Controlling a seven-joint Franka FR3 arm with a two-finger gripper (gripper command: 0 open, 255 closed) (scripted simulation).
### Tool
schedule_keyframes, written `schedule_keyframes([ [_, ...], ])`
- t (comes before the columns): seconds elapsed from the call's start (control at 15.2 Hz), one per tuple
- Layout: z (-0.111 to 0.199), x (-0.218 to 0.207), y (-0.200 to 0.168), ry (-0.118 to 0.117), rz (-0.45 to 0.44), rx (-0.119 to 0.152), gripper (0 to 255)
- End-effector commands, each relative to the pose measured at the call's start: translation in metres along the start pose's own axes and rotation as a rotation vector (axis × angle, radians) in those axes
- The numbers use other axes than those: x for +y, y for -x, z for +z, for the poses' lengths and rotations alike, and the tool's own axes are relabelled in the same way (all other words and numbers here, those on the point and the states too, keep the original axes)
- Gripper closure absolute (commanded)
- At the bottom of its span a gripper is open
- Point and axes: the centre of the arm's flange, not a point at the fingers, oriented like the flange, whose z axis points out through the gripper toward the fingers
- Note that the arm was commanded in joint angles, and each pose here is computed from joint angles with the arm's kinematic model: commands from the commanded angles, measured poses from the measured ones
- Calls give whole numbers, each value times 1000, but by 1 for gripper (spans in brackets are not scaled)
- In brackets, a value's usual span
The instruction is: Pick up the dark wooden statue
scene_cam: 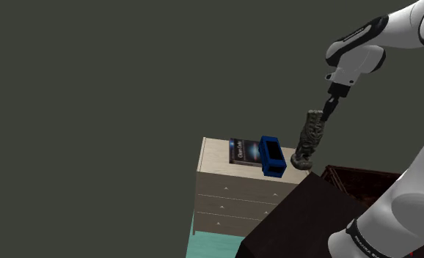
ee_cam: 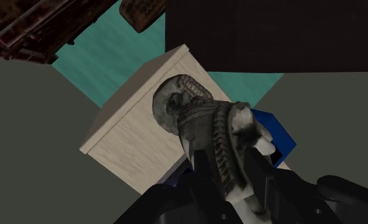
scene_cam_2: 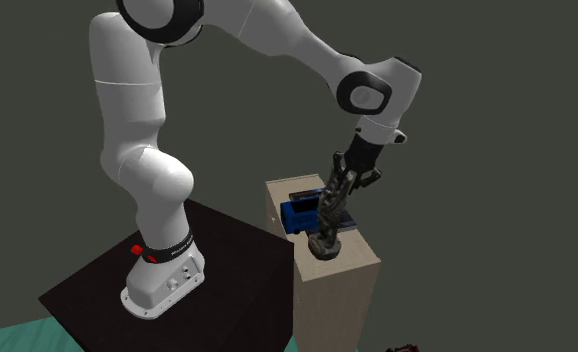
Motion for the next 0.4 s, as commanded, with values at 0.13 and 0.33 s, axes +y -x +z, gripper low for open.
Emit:
schedule_keyframes([
  [0.13,-22,-5,1,0,0,0,255],
  [0.33,-28,-7,1,0,0,0,255],
])
